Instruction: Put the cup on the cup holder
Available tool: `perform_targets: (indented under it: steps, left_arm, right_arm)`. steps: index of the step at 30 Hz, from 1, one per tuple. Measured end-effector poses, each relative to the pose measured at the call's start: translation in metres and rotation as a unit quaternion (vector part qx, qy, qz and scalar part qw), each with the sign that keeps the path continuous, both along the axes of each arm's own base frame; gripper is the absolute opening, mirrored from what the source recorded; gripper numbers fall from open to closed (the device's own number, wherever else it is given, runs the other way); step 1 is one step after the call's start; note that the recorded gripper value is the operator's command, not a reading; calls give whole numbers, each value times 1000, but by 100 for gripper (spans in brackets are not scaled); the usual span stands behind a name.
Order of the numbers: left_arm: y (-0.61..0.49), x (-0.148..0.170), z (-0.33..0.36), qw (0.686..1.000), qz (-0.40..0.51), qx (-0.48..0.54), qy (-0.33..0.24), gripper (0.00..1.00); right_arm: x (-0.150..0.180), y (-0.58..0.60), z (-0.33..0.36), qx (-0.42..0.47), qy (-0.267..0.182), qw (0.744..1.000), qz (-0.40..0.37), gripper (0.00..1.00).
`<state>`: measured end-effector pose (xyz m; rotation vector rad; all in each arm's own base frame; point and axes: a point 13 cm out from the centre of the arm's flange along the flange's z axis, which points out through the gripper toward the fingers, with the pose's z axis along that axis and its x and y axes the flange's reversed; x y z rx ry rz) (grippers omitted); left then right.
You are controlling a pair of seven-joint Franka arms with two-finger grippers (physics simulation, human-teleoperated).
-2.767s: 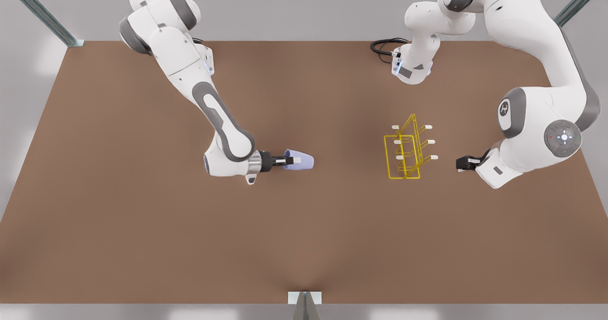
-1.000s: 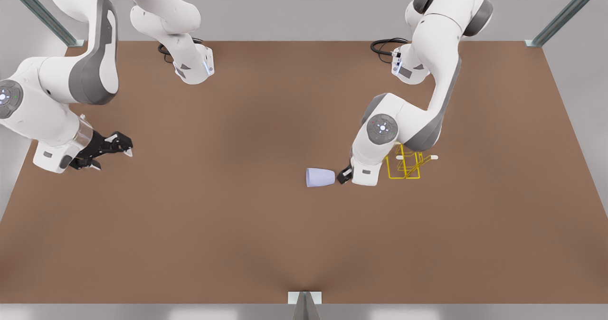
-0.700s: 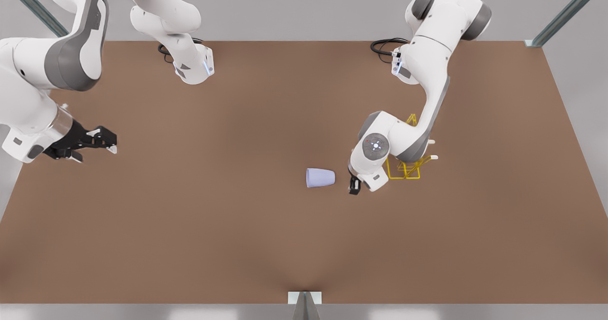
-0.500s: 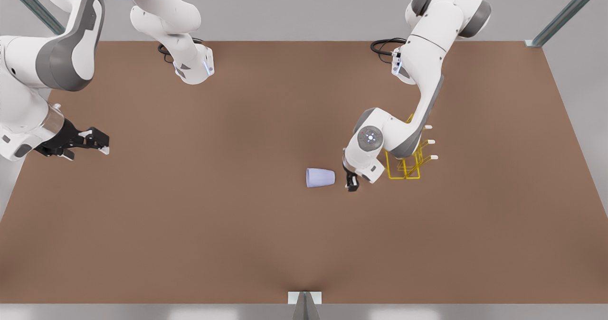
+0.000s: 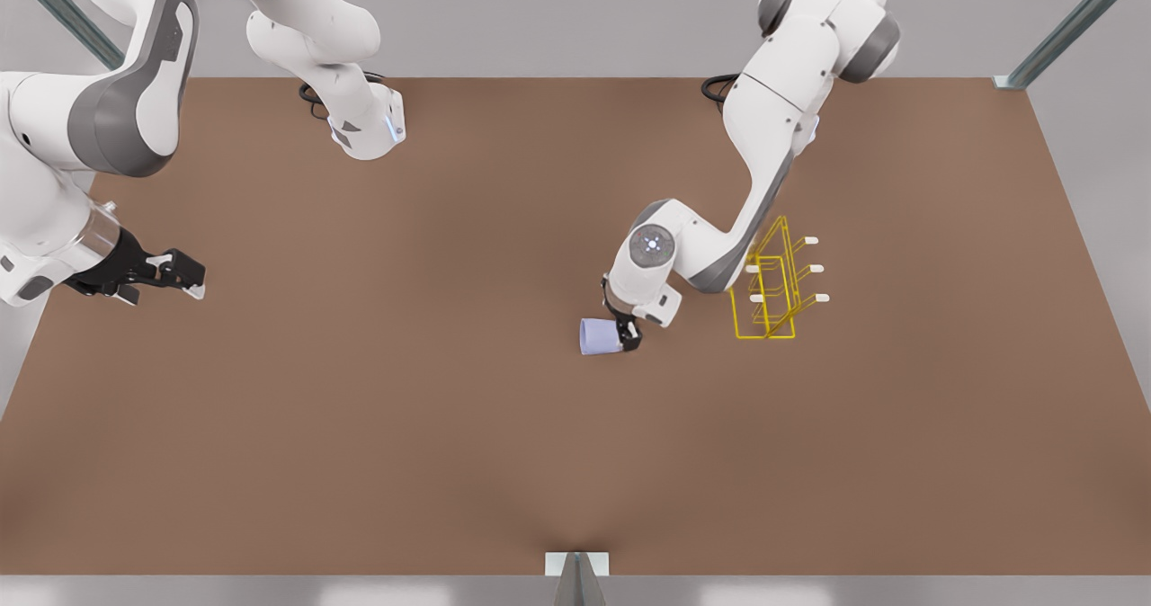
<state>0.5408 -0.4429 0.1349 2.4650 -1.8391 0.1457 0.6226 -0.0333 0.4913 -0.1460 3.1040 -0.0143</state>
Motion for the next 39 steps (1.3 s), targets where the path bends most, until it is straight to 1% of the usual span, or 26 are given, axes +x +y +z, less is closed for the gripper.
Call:
perform_targets:
  steps: [3,15,30,39]
  left_arm:
    - [-5,-4,-5,1000,-5,4,-3,100]
    - [-11,-5,-17,1000,-26,5,-10,100]
    - [-18,9,-32,998,-57,2,-24,100]
    - [-11,5,-62,997,-73,15,-15,100]
  right_arm:
    - [0,1,0,0,-1,1000,-5,100]
    - [1,0,1,1,-3,1000,-19,100]
    - [2,0,0,1,-2,1000,-27,100]
    - [2,0,0,2,-3,1000,-29,100]
